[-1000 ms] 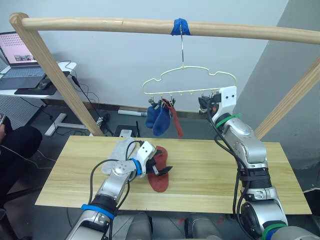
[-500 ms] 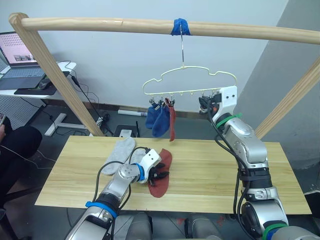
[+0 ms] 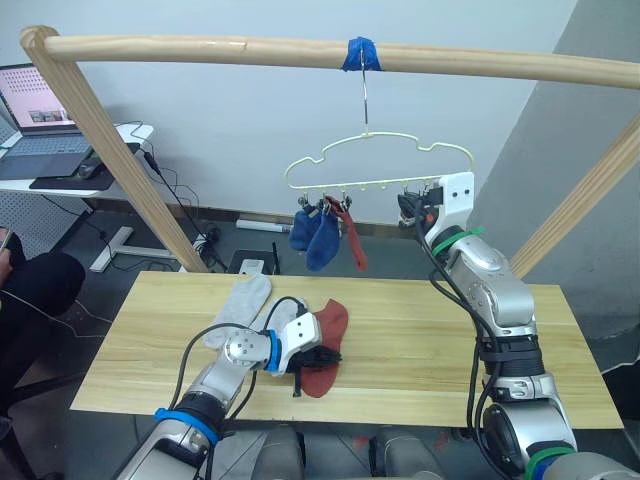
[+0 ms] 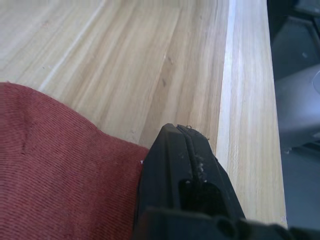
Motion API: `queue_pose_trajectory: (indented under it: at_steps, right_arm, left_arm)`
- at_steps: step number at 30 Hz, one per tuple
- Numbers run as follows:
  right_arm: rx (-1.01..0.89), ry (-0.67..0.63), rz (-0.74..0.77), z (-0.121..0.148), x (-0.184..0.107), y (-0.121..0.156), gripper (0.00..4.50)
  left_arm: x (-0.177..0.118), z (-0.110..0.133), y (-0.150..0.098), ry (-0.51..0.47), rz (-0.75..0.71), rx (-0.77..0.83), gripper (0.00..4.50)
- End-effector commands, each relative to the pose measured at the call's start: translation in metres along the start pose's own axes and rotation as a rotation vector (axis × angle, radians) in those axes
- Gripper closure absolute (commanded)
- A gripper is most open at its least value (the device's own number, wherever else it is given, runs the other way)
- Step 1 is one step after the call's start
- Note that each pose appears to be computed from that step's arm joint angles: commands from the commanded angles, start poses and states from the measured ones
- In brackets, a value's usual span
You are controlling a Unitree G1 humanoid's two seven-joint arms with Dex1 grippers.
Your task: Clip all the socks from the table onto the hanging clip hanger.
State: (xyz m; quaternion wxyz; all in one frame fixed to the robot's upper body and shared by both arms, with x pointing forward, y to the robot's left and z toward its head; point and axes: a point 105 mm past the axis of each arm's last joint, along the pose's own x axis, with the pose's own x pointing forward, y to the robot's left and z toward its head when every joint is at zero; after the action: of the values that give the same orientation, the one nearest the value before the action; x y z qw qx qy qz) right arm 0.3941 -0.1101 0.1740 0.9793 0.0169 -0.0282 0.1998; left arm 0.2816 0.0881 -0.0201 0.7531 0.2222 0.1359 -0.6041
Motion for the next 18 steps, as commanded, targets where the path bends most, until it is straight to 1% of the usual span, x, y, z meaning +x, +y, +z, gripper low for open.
queue_pose_trajectory:
  at_steps: [1, 2, 7, 12, 13, 15, 18]
  right_arm:
    - [-0.003, -0.039, -0.015, 0.012, -0.001, -0.004, 4.39]
    - [-0.003, -0.039, -0.017, 0.012, -0.001, -0.004, 4.39]
    - [-0.005, -0.037, -0.021, 0.011, -0.002, -0.005, 4.39]
    - [-0.009, -0.036, -0.025, 0.011, -0.002, -0.006, 4.39]
    - [-0.009, -0.036, -0.026, 0.011, -0.002, -0.006, 4.39]
    - [-0.009, -0.036, -0.028, 0.011, -0.002, -0.006, 4.39]
    - [-0.008, -0.036, -0.027, 0.011, -0.002, -0.006, 4.39]
  left_arm:
    - [-0.002, 0.006, 0.03, 0.005, 0.155, -0.052, 3.37]
    - [-0.002, 0.004, 0.034, 0.022, 0.183, -0.054, 3.11]
    - [0.006, -0.005, 0.039, 0.096, 0.23, -0.037, 1.59]
    - [0.006, -0.018, 0.038, 0.172, 0.219, -0.075, 0.1]
    - [0.006, -0.022, 0.037, 0.19, 0.216, -0.09, 0.02]
    - [0.006, -0.025, 0.035, 0.211, 0.207, -0.096, 0.02]
    - [0.011, -0.023, 0.024, 0.198, 0.124, -0.088, 0.02]
